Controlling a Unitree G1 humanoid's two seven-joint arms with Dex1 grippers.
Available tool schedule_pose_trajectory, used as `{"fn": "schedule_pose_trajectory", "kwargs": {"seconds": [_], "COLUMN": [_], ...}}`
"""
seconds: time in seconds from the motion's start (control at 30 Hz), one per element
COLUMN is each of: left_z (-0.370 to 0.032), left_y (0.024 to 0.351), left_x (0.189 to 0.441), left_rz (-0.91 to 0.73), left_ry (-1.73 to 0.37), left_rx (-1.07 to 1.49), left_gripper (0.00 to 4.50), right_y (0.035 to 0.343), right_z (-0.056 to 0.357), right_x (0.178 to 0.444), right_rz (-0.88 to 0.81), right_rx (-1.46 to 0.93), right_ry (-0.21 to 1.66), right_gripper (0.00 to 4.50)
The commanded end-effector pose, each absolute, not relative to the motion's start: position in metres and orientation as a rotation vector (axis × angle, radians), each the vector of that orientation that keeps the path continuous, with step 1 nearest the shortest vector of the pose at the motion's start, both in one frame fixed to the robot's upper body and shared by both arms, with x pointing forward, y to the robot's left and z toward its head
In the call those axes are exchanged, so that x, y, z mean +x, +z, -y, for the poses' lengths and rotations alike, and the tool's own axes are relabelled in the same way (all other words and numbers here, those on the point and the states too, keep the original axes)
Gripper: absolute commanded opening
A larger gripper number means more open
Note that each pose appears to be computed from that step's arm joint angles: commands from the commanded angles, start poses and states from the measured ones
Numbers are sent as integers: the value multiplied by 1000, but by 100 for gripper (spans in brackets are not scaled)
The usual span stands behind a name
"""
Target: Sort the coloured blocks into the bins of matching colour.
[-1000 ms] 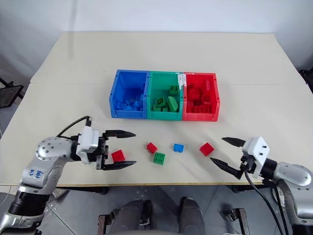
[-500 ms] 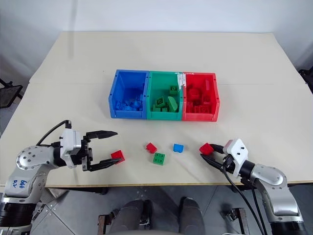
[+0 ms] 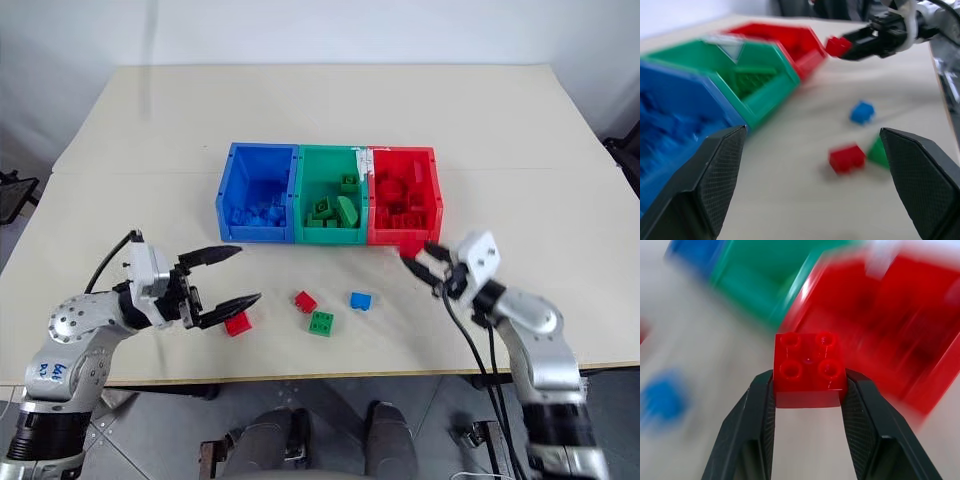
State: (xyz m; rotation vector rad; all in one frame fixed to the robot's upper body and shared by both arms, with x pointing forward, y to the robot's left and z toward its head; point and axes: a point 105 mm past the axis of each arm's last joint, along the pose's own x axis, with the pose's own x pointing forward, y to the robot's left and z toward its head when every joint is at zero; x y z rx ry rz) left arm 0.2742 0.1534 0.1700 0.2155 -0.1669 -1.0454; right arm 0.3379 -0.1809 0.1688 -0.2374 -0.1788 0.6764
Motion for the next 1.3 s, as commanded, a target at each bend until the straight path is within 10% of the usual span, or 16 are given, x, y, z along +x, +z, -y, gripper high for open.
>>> {"fn": "schedule_pose_trajectory", "kwargs": {"seconds": [0.03, 0.1, 0.4, 0.93, 1.3], "left_z": [-150, -151, -164, -129, -140], "left_y": [186, 184, 179, 153, 149], "left_x": [272, 271, 266, 266, 281], "left_rz": [219, 206, 179, 87, 116], "left_ry": [-1015, -1003, -965, -1328, -1309], "left_rx": [210, 211, 235, 338, 400], "left_gripper": [450, 450, 450, 450, 450], "right_y": [190, 198, 216, 166, 145], "right_z": [189, 189, 180, 256, 255], "right_x": [366, 382, 390, 234, 236], "right_rz": [209, 212, 254, 104, -3], "right_rx": [-238, -253, -271, -420, -485], "right_ry": [556, 528, 592, 886, 1005], "right_gripper": [145, 145, 447, 447, 447]}}
